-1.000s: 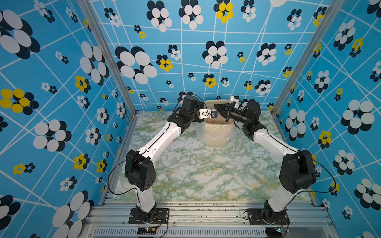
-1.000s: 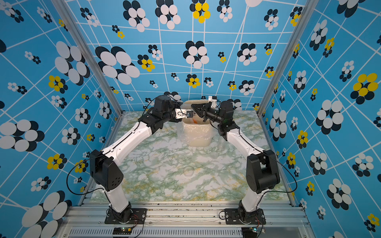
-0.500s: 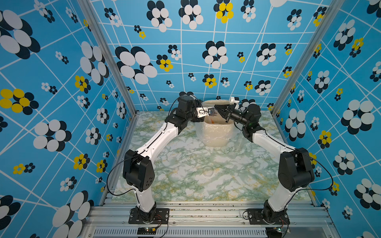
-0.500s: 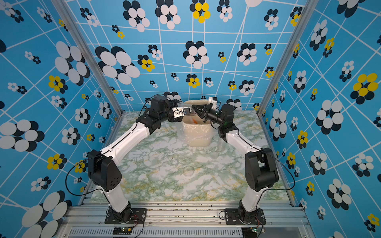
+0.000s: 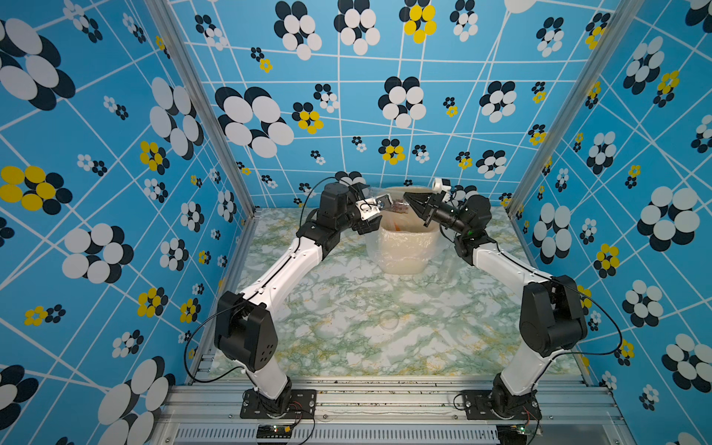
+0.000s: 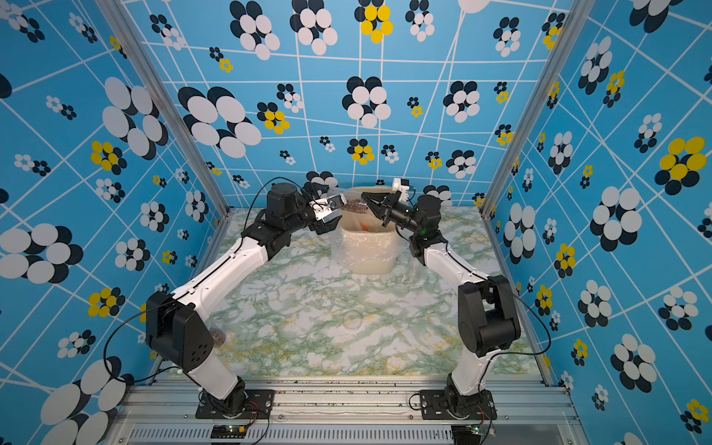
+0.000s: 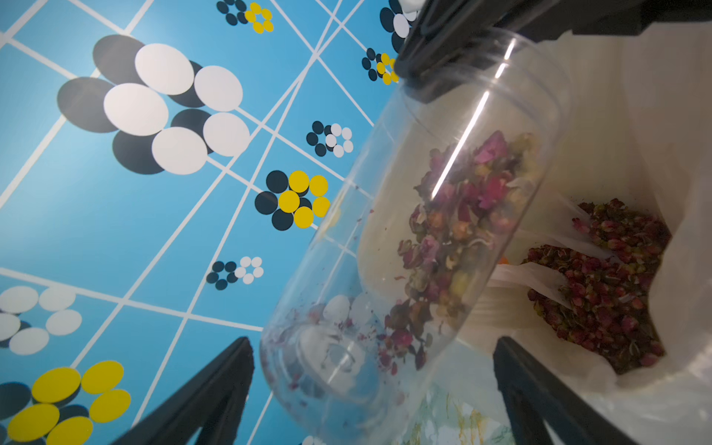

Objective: Empty the moldy dried flower tea in the jars
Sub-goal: Pour the moldy dried flower tea into the trash bin.

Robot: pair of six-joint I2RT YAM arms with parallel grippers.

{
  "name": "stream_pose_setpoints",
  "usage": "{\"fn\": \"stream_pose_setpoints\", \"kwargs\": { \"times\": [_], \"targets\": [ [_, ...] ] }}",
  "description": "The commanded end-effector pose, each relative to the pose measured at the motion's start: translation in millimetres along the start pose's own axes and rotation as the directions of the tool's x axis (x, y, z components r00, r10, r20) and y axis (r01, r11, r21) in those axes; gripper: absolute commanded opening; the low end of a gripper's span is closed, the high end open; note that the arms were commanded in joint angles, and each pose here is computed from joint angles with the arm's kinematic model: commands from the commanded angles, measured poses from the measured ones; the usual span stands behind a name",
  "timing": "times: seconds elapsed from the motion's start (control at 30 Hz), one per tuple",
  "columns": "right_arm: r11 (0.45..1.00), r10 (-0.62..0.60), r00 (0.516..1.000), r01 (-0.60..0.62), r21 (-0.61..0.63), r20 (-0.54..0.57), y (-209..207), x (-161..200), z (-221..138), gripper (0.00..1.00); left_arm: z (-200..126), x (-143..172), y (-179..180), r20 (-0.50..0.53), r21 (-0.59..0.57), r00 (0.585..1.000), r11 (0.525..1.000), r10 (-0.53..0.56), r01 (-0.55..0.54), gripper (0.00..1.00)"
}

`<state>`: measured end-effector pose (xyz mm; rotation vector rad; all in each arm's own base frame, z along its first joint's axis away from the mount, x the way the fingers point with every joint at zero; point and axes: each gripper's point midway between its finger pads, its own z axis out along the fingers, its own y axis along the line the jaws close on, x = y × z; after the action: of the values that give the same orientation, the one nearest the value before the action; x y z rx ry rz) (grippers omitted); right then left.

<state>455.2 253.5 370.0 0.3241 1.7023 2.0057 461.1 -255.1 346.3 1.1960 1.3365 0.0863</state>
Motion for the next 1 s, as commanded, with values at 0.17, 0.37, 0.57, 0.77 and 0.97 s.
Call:
{"fn": "stream_pose_setpoints", "kwargs": {
  "times": [0.17,0.37,0.57,0.77,0.97],
  "targets": [
    [0.998,-0.041,0.999,0.040,-0.041,-0.013,6,-4,2,0.00,-80,-48,66,0.334,-0.045,0.753,0.789,-0.567,0.613,0.99],
    [0.997,-0.055,0.998,0.054,-0.056,-0.024,10,-2,4,0.00,-103,-26,89,0.370,0.090,0.208,0.257,-0.906,0.962,1.00],
    [0.996,-0.059,0.998,0.057,-0.063,-0.033,13,-1,4,0.00,-94,-18,77,0.233,0.215,-0.136,-0.085,-0.963,0.973,0.99],
    [0.996,-0.061,0.997,0.057,-0.075,-0.046,18,2,4,0.00,-70,-7,60,0.047,0.166,-0.288,-0.277,-0.956,0.946,0.99],
    [0.995,-0.060,0.996,0.056,-0.077,-0.059,19,4,6,0.00,-45,2,46,-0.058,0.164,-0.407,-0.411,-0.911,0.897,0.99]
  ]
}}
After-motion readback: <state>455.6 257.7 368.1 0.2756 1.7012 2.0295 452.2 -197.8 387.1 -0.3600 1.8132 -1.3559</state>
